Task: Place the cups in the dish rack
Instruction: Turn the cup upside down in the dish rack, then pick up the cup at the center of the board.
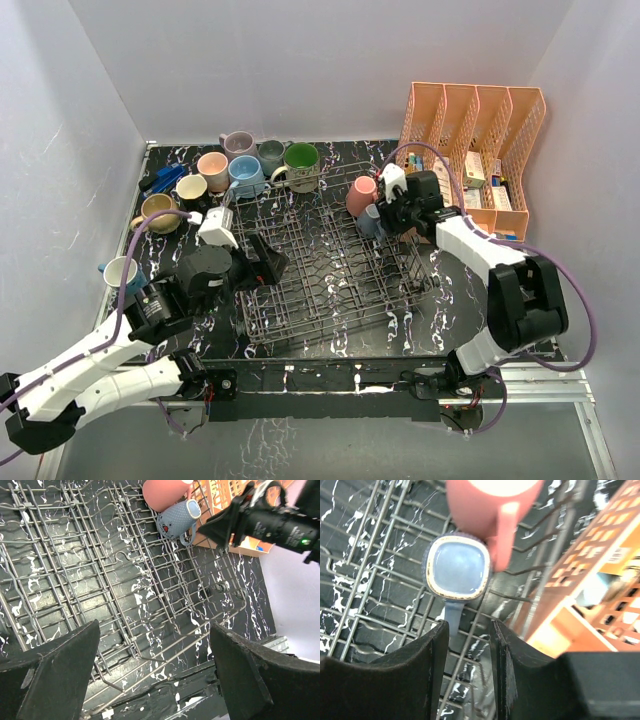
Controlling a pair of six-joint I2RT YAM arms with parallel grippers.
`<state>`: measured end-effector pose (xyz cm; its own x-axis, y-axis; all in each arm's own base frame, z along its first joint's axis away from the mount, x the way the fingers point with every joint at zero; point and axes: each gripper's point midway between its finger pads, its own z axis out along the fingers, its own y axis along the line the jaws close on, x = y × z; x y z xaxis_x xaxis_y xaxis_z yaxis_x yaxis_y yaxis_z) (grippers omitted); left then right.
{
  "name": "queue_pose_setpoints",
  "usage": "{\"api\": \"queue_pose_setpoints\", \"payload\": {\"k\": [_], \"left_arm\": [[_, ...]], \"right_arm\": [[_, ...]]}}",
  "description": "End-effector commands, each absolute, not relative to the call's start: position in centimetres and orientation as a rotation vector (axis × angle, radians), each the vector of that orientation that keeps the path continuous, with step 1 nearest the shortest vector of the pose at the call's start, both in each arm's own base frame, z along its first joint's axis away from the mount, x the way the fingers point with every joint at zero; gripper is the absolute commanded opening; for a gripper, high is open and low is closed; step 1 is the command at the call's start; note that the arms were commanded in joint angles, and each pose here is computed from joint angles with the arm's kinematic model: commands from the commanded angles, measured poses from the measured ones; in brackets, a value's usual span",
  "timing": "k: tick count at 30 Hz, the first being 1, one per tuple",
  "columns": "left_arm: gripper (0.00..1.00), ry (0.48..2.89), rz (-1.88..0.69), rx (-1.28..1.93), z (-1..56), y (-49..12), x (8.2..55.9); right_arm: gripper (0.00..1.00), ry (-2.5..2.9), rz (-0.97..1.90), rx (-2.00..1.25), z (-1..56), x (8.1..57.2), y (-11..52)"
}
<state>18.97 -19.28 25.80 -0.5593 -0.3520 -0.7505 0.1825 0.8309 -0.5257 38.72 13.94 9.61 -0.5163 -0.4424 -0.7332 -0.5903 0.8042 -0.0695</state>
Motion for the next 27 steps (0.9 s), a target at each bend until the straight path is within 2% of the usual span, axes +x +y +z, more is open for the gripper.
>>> {"api": "queue_pose_setpoints", "payload": {"k": [1,8,11,19,27], "left_arm": [[0.89,2.041,-0.697,-0.084,27.2,-19.4,19.0],[0.89,2.049,-0.684,-0.061,27.6,-19.5,19.1],[0.89,2.051,-0.671,-0.053,27.7,-19.3,19.0],[0.9,2.071,-0.549,0.02,28.5,-18.6,19.5],[0.92,2.102,-0.316,0.126,30.0,-17.7,21.2]], "right_arm": [[0.4,2.084,0.178,-0.721,12.9,39.9,12.8],[0.38,2.078,0.183,-0.706,13.9,40.0,12.1],[0.39,2.045,0.297,-0.757,14.7,38.9,12.9],[0.39,1.835,0.71,-0.91,18.3,33.0,15.5],[0.41,1.615,0.863,-0.984,22.7,28.6,15.6]]}}
